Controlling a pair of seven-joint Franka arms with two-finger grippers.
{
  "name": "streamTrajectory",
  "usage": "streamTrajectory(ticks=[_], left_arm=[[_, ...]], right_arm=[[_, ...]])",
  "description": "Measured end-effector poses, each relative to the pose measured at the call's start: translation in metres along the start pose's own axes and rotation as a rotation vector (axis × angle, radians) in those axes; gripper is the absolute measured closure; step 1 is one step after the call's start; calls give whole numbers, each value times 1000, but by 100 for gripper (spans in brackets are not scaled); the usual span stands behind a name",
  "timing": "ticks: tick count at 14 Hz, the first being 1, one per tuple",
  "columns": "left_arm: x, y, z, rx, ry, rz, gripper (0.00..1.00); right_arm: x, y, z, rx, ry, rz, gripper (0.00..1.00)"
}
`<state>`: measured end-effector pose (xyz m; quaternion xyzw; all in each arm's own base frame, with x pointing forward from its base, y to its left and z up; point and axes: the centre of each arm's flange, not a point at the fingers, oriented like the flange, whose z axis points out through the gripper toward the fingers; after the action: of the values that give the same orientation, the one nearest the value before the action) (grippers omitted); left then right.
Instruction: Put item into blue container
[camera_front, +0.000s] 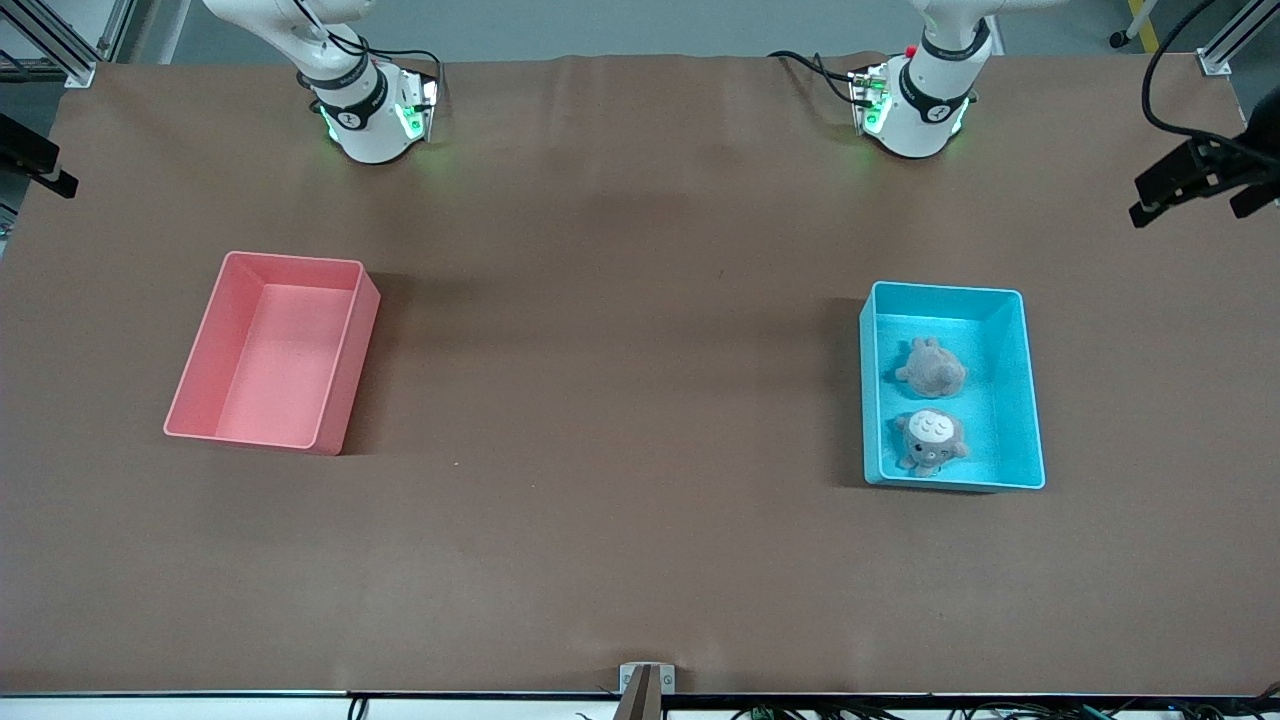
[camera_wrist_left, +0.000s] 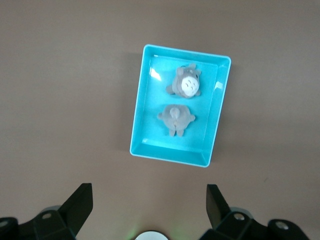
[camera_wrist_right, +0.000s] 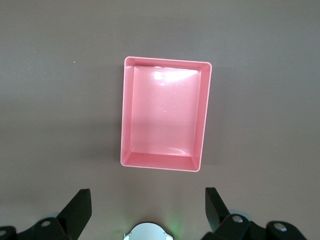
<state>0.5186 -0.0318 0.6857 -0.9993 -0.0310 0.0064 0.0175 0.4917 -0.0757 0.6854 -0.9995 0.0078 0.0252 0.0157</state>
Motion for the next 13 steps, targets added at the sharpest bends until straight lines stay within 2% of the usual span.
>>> streamTrajectory(ticks=[4, 7, 13], left_arm=[[-17, 10, 16, 10, -39, 20, 0], [-22, 24, 21, -28, -55, 43, 0], [-21, 23, 8, -44, -21, 40, 0]], right_arm=[[-4, -6, -8, -9, -6, -11, 0], [-4, -7, -8, -9, -9, -12, 0], [-5, -15, -6, -10, -27, -28, 0]])
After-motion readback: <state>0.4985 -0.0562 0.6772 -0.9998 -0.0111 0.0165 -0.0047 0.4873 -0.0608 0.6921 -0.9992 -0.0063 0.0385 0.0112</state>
